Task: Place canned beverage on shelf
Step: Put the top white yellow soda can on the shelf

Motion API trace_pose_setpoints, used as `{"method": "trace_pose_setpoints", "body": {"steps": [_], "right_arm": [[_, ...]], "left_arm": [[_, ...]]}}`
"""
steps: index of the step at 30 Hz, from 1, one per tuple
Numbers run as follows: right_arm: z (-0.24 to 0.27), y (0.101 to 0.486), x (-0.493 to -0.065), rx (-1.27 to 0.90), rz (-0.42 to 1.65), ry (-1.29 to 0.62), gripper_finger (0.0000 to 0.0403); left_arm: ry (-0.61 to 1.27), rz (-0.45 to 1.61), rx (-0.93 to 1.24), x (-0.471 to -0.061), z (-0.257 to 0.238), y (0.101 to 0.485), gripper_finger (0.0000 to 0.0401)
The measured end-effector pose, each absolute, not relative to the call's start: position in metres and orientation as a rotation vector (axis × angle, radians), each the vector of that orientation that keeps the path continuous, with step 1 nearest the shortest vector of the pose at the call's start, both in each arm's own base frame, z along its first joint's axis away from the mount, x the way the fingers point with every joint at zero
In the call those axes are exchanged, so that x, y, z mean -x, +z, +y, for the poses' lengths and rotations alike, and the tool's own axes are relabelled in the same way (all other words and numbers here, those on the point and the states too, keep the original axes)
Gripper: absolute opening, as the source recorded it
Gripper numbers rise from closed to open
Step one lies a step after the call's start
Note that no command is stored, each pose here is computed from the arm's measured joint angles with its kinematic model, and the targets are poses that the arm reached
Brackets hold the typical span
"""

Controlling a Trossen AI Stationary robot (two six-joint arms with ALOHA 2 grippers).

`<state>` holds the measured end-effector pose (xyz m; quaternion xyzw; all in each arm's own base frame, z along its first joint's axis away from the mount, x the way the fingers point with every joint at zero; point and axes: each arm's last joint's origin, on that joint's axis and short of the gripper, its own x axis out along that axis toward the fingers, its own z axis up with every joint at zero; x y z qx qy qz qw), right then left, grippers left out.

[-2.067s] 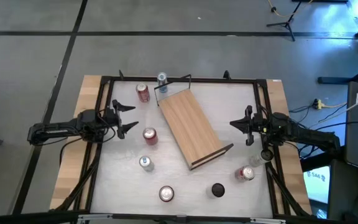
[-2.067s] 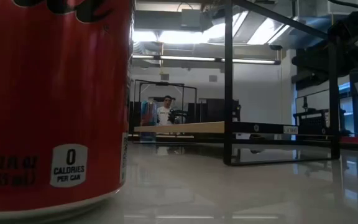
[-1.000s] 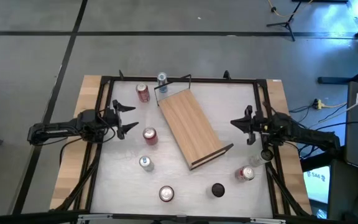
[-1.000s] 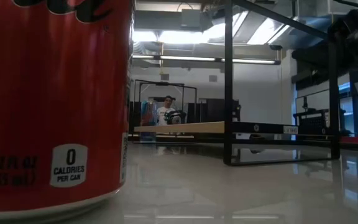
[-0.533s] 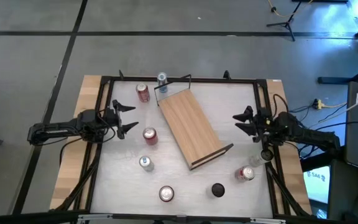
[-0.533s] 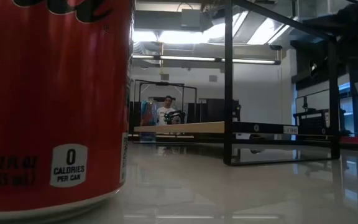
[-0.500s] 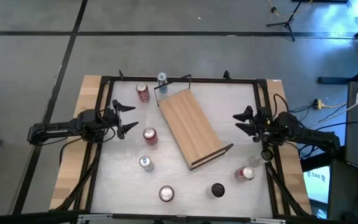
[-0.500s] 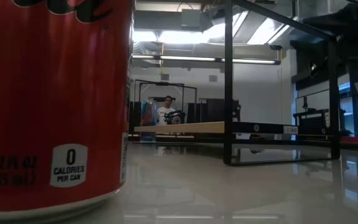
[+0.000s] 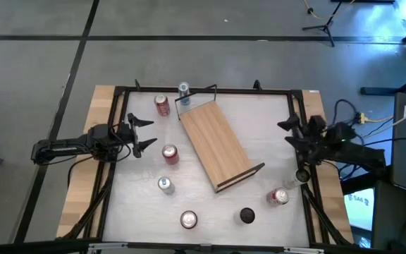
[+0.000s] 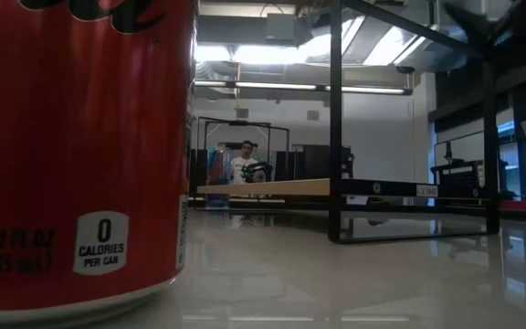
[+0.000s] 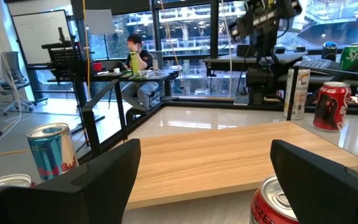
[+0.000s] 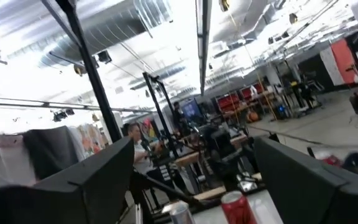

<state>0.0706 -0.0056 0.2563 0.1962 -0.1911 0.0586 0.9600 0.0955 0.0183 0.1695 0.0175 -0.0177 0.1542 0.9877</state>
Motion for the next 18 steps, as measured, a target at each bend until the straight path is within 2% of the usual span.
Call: {"method": "trace_pose_setpoints", "body": {"steps": [8, 18], "right_arm": [[-0.004, 0.314, -0.061, -0.439, -0.15, 0.063, 0.0315], [-0.008, 0.369, -0.105, -0.544, 0.344, 0.051, 0.0314]], "left_arm": [[0.31, -0.035, -0.035, -0.096, 0.018, 0.169, 0.035], [0.31, -0.035, -0.034, -0.096, 0.018, 0.169, 0.035]]}}
